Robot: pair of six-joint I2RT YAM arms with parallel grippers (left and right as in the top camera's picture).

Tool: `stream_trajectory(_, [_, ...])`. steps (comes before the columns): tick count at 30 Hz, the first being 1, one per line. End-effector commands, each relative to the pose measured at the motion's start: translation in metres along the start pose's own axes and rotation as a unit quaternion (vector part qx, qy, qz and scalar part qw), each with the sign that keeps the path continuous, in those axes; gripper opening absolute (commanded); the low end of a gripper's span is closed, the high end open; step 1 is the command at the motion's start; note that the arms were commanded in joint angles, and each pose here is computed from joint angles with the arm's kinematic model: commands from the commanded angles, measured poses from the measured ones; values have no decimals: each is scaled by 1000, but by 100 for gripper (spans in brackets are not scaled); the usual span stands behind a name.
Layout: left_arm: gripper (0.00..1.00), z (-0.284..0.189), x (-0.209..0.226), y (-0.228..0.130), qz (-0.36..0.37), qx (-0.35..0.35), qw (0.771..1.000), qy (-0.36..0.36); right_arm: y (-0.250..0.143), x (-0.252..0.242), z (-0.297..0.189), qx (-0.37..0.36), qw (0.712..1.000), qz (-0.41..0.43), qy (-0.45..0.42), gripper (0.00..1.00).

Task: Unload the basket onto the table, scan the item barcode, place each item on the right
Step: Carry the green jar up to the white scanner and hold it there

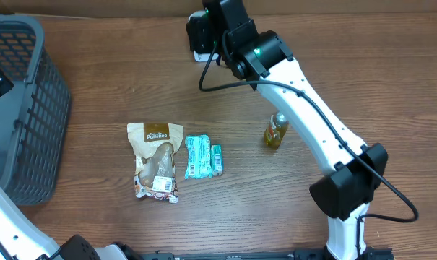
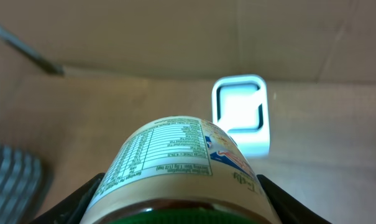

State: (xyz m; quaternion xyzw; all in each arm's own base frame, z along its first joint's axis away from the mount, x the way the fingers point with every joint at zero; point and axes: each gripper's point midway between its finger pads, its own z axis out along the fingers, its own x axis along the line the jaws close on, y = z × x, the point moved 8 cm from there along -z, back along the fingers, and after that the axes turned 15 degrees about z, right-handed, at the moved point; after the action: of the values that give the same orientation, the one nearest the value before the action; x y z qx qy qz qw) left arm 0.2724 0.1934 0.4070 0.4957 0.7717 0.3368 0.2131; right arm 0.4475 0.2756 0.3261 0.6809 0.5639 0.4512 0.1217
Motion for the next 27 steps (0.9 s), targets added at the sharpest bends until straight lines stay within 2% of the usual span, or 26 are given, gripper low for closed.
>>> stream_trajectory(1, [100, 4, -1, -1, -3, 3, 1000, -7, 16, -14, 17, -34, 999, 11, -10, 26])
stream_trajectory(7, [100, 4, -1, -1, -3, 3, 1000, -7, 17, -28, 68, -67, 998, 14, 2, 24])
stream_trajectory(10, [100, 4, -1, -1, -3, 3, 1000, -7, 10, -30, 93, -79, 996, -44, 12, 24])
stream_trajectory(13, [100, 4, -1, -1, -3, 3, 1000, -7, 3, -33, 116, -95, 993, -66, 20, 24])
stream_trajectory(27, [100, 4, -1, -1, -3, 3, 1000, -7, -12, -45, 160, -133, 988, -60, 43, 21])
